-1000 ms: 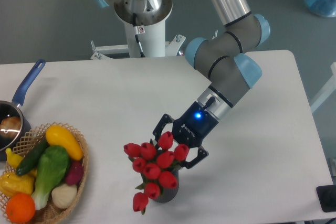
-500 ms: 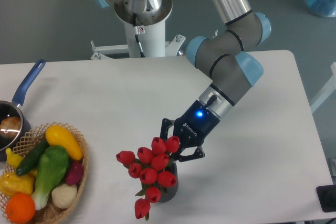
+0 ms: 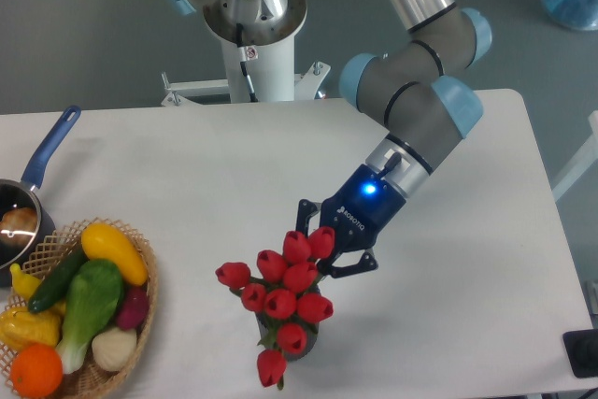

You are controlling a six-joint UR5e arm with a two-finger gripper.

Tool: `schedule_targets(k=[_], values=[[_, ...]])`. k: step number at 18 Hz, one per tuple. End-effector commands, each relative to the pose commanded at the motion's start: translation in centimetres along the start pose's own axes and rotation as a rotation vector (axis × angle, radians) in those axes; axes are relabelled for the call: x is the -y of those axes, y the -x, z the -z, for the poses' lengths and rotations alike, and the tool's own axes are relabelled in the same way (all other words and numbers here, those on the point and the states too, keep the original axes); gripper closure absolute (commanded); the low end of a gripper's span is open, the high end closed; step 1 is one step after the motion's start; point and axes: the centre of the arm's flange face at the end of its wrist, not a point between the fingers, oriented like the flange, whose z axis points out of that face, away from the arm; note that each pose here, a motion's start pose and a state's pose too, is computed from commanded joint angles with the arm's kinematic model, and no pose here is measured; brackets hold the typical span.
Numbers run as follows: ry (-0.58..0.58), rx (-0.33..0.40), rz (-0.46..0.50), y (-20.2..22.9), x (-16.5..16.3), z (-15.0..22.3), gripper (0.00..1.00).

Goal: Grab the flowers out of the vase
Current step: 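Lift the gripped tulips straight up out of the grey vase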

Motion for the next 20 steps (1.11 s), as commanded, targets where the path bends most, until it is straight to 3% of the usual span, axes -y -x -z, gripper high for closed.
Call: schedule_targets(k=[15,20], values=[[-0.053,0.029,0.086,1.2,5.4,2.6,0.93],[-0.122,0.017,0.105,1.2,6.6,4.7,0.93]])
